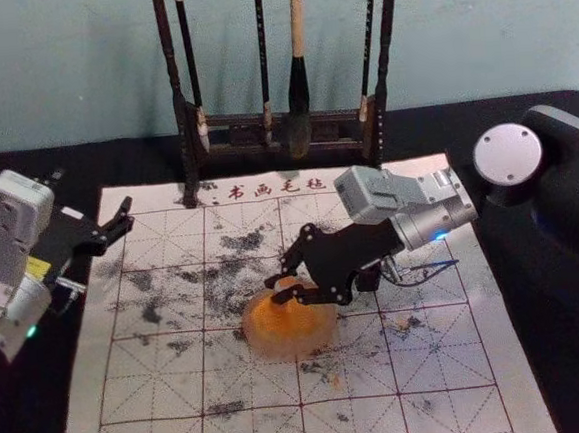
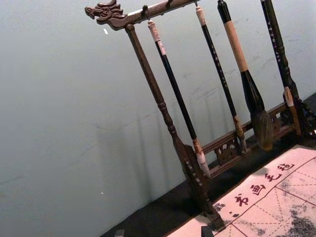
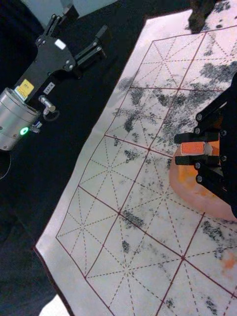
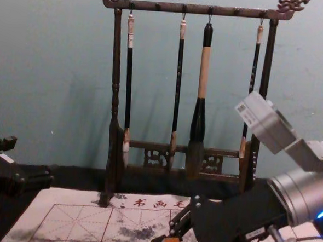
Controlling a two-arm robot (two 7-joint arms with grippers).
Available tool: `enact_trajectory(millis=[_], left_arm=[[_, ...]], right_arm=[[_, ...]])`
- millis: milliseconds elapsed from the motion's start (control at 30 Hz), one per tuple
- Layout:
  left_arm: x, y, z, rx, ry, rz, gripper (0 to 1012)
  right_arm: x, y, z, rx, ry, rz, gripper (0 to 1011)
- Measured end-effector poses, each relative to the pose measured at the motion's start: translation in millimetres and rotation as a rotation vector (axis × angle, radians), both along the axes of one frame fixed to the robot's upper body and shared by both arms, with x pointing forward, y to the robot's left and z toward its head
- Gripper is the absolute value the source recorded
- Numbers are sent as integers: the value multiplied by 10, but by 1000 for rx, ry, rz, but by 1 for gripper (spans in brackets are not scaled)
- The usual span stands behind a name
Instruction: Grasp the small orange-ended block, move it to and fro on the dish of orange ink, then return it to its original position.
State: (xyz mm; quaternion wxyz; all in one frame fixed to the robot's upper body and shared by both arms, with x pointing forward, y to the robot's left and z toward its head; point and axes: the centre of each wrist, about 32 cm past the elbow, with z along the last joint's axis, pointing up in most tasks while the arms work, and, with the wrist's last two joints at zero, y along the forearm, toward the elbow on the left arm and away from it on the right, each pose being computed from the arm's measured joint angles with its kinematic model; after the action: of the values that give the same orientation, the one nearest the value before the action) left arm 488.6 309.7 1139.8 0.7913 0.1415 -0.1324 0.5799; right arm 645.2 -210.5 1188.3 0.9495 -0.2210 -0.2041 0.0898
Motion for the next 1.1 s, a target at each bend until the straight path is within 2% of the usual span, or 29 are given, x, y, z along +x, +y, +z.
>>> enact_trajectory(millis=[667,1000,1100], left_arm=[[0,0,0,0,0,0,1001],[0,0,0,0,0,0,1001],[0,0,0,0,0,0,1001]], right_arm=[[-27,-124,29,-9,-9,-27,134],[-72,-167,128,34,-4,-46,134],[-112,-199,181,72,20,-65,134]])
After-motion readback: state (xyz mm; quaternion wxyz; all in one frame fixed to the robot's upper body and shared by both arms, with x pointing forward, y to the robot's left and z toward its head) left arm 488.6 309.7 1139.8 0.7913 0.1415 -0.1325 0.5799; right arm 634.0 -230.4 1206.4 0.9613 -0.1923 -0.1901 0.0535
